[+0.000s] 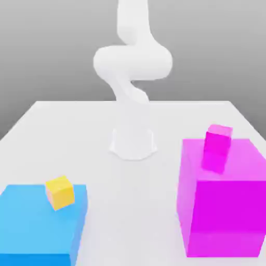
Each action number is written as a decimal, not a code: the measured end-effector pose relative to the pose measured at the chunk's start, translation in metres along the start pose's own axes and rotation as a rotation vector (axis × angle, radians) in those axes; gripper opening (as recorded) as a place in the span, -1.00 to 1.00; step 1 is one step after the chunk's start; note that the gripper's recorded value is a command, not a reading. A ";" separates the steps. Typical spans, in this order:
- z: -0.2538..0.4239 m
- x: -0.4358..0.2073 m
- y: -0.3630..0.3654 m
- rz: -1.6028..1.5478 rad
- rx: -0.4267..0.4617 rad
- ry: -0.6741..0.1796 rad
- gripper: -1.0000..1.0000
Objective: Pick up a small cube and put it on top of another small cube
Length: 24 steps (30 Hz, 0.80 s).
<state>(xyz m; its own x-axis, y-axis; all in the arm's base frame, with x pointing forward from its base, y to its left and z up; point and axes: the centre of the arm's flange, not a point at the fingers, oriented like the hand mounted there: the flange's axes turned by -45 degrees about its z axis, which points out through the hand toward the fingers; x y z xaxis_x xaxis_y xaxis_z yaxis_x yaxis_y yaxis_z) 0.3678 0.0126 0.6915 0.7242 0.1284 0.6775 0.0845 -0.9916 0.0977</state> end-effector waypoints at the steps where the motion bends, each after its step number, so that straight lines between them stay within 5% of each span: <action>1: 0.016 0.001 -0.010 -0.072 0.011 -0.023 0.00; 12: 0.177 -0.057 -0.177 -0.879 0.275 -0.212 0.00; 24: 0.260 -0.245 -0.364 -1.818 0.649 -0.289 0.00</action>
<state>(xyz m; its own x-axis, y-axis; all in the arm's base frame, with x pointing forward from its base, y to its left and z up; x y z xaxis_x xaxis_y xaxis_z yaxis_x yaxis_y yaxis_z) 0.3375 0.3387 0.2998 -0.4354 0.8997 -0.0308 0.8888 0.4350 0.1439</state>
